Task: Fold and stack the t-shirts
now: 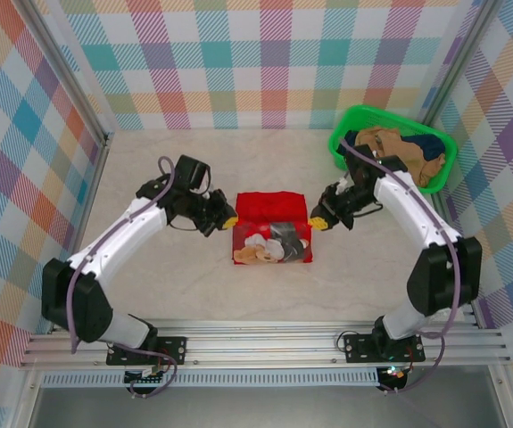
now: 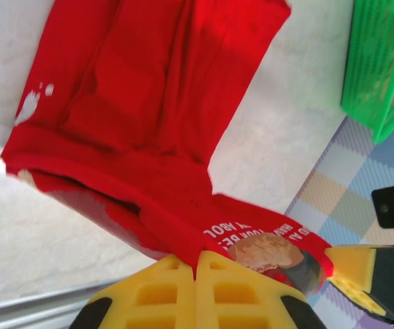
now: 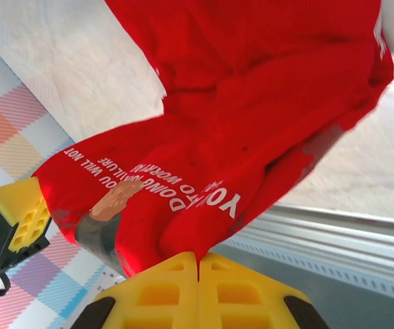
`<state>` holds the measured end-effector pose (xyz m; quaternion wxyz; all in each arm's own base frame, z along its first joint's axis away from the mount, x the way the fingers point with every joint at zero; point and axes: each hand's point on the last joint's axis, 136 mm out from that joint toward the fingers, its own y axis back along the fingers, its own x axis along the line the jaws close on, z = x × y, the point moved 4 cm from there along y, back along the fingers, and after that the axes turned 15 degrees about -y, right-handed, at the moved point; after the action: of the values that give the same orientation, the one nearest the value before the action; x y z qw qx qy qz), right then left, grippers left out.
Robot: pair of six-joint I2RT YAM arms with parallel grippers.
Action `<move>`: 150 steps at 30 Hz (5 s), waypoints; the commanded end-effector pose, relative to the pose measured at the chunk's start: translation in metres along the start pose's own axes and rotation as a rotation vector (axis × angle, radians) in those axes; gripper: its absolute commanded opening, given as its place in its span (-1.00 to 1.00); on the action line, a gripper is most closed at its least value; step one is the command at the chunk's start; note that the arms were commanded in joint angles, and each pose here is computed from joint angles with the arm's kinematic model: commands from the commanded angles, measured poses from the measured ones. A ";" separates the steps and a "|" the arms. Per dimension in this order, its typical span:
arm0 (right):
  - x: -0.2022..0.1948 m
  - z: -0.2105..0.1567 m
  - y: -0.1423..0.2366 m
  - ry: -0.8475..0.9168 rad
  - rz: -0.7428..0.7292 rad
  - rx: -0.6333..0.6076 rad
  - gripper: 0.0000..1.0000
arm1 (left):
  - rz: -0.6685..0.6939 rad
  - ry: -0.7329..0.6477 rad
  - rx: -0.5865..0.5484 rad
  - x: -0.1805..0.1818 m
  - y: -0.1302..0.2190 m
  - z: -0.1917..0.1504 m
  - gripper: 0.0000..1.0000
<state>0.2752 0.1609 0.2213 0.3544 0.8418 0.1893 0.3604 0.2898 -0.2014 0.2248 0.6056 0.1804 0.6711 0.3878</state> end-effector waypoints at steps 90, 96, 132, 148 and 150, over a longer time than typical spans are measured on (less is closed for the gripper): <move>0.056 0.088 -0.064 0.150 0.209 -0.063 0.04 | 0.262 0.754 -0.432 0.088 -0.079 0.099 0.28; 0.041 0.086 -0.045 0.138 0.231 -0.083 0.03 | 0.325 0.826 -0.542 0.112 -0.082 0.119 0.26; 0.007 0.076 -0.040 0.070 0.201 -0.105 0.01 | 0.264 0.819 -0.594 0.266 -0.022 0.325 0.06; 0.027 0.052 0.029 0.326 0.259 -0.423 0.99 | 0.161 0.466 -0.687 0.129 0.089 0.253 1.00; 0.021 0.051 0.044 0.326 0.236 -0.514 0.99 | 0.198 0.387 -0.690 0.118 0.102 0.225 1.00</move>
<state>0.3302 0.1384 0.2241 0.4232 0.7184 0.0551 0.5493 0.4881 0.0282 0.1850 0.3953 -0.0756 0.6314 0.6628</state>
